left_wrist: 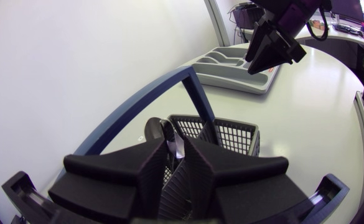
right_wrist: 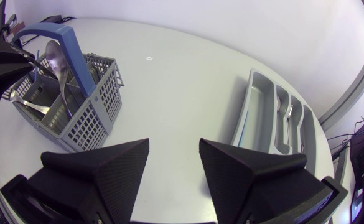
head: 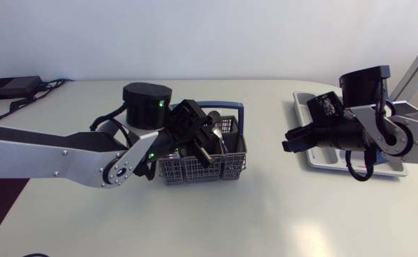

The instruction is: Sort the cutlery from the basket into the organizer compartments.

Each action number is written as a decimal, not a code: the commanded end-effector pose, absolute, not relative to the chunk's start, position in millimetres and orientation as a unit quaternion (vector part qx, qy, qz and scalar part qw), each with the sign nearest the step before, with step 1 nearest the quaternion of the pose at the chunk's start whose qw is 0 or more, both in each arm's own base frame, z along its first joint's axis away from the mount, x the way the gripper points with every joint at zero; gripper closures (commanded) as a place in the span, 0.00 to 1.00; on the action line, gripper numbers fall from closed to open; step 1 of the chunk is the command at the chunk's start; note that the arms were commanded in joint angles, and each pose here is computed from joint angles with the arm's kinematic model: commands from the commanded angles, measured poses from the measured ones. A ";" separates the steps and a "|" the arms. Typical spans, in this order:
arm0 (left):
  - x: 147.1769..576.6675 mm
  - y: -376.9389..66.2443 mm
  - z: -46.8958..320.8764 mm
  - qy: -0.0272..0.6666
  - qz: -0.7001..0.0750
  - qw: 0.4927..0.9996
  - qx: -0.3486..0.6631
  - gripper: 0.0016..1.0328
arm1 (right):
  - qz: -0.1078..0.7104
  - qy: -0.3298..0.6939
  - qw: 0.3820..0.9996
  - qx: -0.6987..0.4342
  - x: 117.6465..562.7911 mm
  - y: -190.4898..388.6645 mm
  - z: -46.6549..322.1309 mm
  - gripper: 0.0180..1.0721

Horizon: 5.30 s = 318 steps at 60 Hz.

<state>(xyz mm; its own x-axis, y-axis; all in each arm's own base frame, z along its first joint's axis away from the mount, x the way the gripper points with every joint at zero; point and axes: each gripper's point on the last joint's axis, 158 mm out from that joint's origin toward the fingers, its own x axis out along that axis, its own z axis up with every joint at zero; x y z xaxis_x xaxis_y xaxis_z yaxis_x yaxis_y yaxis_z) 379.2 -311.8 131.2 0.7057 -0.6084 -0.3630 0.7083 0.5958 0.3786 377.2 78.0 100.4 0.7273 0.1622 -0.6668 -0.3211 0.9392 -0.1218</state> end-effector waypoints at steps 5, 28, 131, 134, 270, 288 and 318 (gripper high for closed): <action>385.5 -317.7 118.3 0.099 -0.381 0.877 0.274 0.80 | 0.133 0.347 0.920 -0.123 375.3 79.6 91.6 0.43; 386.7 -321.3 115.9 0.082 -0.395 0.865 0.298 0.94 | 0.139 0.350 0.918 -0.129 373.6 82.2 86.3 0.43; 327.8 -280.6 294.1 -0.029 -0.403 0.895 0.192 0.97 | 0.217 0.267 0.921 -0.180 349.9 132.4 114.4 0.43; 325.0 -280.3 299.9 -0.032 -0.403 0.895 0.188 0.97 | 0.218 0.266 0.921 -0.181 348.9 132.7 114.7 0.43; 264.3 -309.3 290.9 0.213 -0.675 0.705 -0.056 0.97 | 0.648 0.224 0.726 -0.053 212.2 278.3 199.2 0.91; 262.3 -309.6 287.7 0.216 -0.675 0.703 -0.057 0.97 | 0.640 0.231 0.730 -0.053 214.1 275.5 193.3 0.94; 278.1 -313.0 279.6 0.197 -0.613 0.765 -0.014 0.15 | 0.584 0.256 0.768 -0.064 239.6 252.3 171.3 0.94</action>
<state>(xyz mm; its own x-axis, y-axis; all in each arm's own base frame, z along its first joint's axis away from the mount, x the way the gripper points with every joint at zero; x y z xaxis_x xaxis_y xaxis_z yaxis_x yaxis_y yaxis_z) 282.0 -312.3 282.8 0.1567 -0.9480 -0.2771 0.9364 0.2318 -0.2634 237.4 259.1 177.9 0.1680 0.8757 -0.4527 -0.9312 0.2916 0.2185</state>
